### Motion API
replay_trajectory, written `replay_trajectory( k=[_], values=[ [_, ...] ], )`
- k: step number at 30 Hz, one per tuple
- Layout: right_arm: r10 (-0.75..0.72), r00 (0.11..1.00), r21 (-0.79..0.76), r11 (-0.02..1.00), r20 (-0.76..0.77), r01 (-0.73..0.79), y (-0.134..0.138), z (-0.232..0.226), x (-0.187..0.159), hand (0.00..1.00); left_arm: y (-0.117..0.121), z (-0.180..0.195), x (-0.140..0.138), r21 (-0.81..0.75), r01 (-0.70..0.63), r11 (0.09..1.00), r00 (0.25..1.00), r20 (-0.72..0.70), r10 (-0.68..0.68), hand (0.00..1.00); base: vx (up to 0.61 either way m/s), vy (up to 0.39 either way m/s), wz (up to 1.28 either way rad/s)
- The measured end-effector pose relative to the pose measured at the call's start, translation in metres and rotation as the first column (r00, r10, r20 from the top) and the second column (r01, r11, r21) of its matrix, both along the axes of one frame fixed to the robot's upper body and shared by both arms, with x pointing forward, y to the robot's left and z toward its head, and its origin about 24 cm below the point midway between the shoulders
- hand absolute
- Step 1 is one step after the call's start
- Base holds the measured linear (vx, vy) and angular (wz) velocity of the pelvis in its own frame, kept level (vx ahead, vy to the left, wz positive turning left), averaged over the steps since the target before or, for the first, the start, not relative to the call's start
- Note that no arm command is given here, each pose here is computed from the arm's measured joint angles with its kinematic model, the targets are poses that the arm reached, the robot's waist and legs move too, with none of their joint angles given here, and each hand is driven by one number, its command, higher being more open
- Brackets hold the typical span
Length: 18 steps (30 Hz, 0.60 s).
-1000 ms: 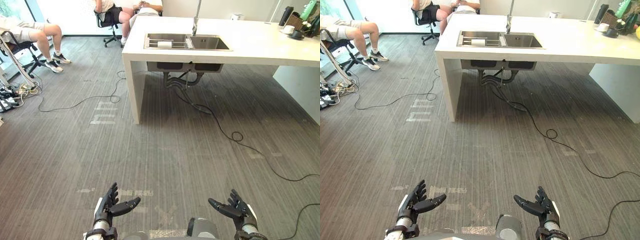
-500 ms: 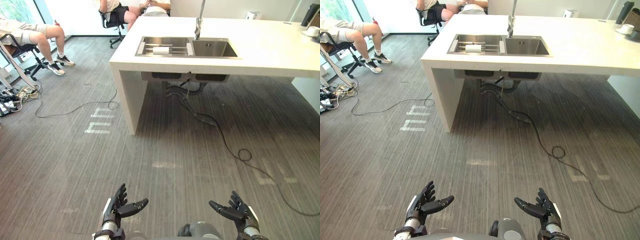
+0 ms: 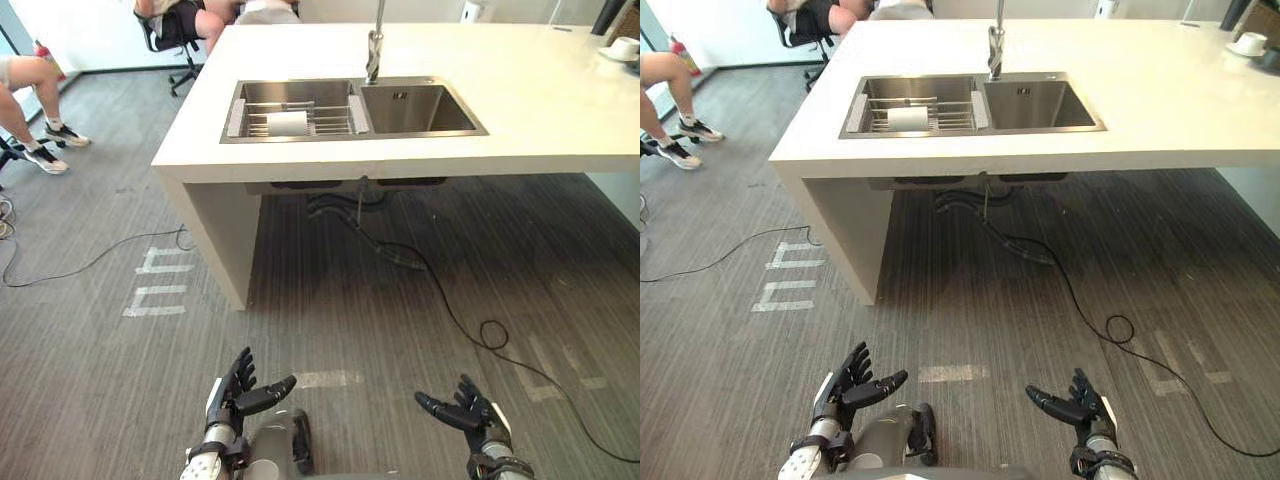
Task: Walk over to the sink, pick up the cup, carry it to the dishwasher, place the cup inside the dishwasher, then close the dishwasher door
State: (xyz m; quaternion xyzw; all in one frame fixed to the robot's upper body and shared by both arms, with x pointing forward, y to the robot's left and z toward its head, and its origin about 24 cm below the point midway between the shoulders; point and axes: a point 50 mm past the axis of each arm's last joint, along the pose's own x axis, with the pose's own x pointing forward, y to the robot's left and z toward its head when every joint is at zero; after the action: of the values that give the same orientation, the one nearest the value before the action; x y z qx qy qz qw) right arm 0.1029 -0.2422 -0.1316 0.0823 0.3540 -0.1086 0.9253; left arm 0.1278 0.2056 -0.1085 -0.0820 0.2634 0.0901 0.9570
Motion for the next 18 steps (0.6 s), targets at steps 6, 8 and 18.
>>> replay_trajectory(
  k=[6,8,18],
  values=[
    [0.079,0.997,0.022,0.997,0.025,-0.080,0.014,0.001,0.005,1.00,0.016,0.041,0.033,0.045,-0.102,0.994,0.971,0.221,0.089,1.00,0.42,0.036,0.20],
    [0.065,0.998,0.013,0.998,0.022,-0.065,0.012,0.001,-0.006,1.00,0.017,0.073,0.058,0.061,-0.085,0.994,0.923,0.381,0.056,1.00,0.30,-0.069,0.90],
    [0.052,0.996,0.016,0.998,0.072,-0.053,0.013,0.012,-0.004,1.00,-0.028,0.132,0.061,-0.029,0.000,1.000,0.766,0.642,0.018,1.00,0.43,-0.224,0.52]
  ],
)
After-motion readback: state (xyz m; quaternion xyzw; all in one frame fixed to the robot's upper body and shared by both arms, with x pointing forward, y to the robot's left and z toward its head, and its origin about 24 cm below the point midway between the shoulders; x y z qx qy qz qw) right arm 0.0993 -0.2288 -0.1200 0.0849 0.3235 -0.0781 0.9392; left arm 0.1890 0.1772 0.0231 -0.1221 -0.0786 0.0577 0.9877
